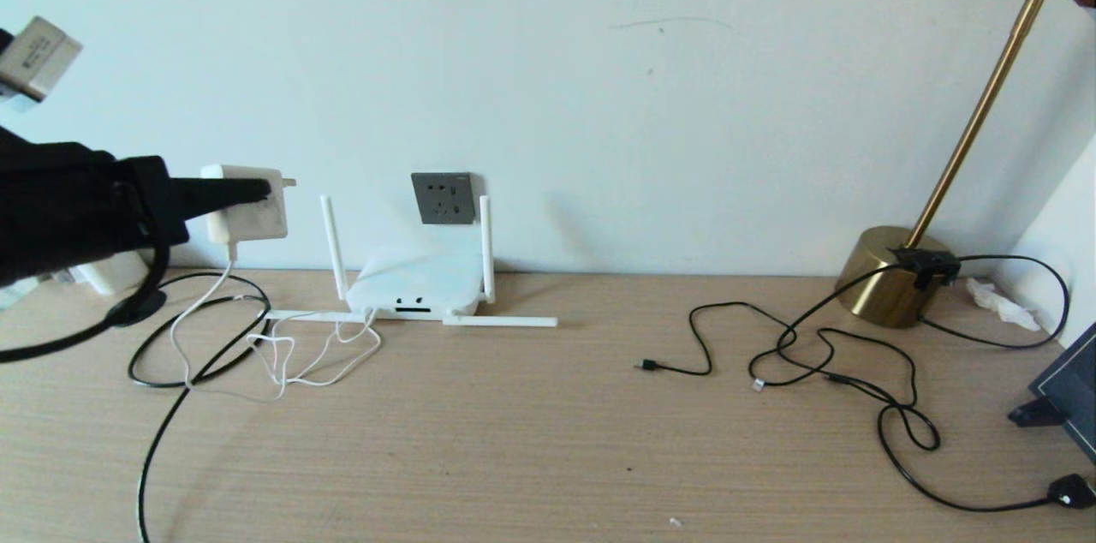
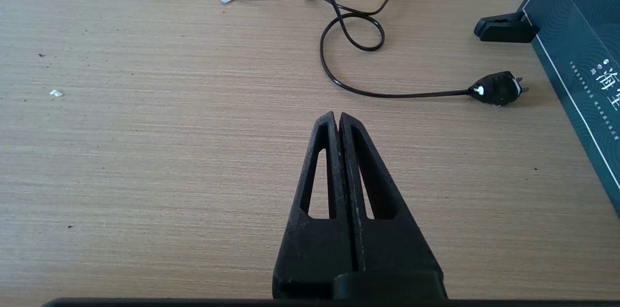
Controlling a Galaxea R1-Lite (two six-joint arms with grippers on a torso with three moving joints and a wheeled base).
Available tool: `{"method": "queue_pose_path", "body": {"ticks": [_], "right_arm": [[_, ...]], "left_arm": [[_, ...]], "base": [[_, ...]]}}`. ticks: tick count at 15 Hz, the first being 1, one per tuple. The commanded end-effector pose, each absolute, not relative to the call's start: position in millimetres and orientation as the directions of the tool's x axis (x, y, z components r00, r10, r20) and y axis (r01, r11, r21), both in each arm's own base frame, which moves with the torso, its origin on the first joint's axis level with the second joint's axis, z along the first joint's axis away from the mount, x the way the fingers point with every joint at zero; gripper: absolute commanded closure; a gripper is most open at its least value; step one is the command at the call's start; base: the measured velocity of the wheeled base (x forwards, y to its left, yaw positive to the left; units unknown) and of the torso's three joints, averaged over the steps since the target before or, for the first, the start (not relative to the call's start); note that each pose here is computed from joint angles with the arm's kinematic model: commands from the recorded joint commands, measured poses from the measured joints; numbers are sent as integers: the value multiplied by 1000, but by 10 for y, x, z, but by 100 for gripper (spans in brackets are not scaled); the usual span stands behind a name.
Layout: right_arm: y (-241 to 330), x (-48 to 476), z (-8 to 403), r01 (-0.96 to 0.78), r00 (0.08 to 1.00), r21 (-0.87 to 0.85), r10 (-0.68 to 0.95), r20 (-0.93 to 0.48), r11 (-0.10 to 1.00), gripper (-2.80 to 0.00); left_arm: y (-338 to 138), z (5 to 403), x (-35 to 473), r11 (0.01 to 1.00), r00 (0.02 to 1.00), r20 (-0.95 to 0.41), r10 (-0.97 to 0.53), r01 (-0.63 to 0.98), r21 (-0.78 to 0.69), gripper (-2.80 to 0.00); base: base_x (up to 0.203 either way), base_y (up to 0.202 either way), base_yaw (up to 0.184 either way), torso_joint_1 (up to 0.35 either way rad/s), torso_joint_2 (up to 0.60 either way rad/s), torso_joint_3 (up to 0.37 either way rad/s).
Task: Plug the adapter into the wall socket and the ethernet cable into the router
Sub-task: Align plug and socket
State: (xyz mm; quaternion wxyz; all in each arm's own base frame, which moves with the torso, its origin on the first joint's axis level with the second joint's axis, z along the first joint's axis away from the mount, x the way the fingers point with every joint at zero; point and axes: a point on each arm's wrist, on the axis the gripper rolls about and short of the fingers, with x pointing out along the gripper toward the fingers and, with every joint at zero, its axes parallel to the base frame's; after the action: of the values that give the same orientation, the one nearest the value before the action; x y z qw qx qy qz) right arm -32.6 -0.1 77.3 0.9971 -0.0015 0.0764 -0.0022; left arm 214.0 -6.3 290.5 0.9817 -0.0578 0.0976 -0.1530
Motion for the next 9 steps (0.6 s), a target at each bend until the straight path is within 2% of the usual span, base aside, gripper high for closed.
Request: {"method": "queue_pose_path", "body": {"ticks": [1, 8, 9], "right_arm": [[-1, -326, 771, 4, 988, -4, -5, -154, 1000, 0], [-1, -327, 773, 4, 988, -4, -5, -153, 1000, 0], [-1, -327, 773, 4, 988, -3, -5, -153, 1000, 0]], "left_arm": [[-114, 2729, 2227, 953, 939, -185, -291, 268, -138, 0], [-223, 2535, 2047, 947, 933, -178, -312, 292, -130, 0], [-277, 2520, 2021, 938, 926, -182, -331, 301, -174, 0]], "base": [[0, 0, 0, 0, 0, 0], [0, 0, 0, 0, 0, 0], [0, 0, 0, 0, 0, 0]]}}
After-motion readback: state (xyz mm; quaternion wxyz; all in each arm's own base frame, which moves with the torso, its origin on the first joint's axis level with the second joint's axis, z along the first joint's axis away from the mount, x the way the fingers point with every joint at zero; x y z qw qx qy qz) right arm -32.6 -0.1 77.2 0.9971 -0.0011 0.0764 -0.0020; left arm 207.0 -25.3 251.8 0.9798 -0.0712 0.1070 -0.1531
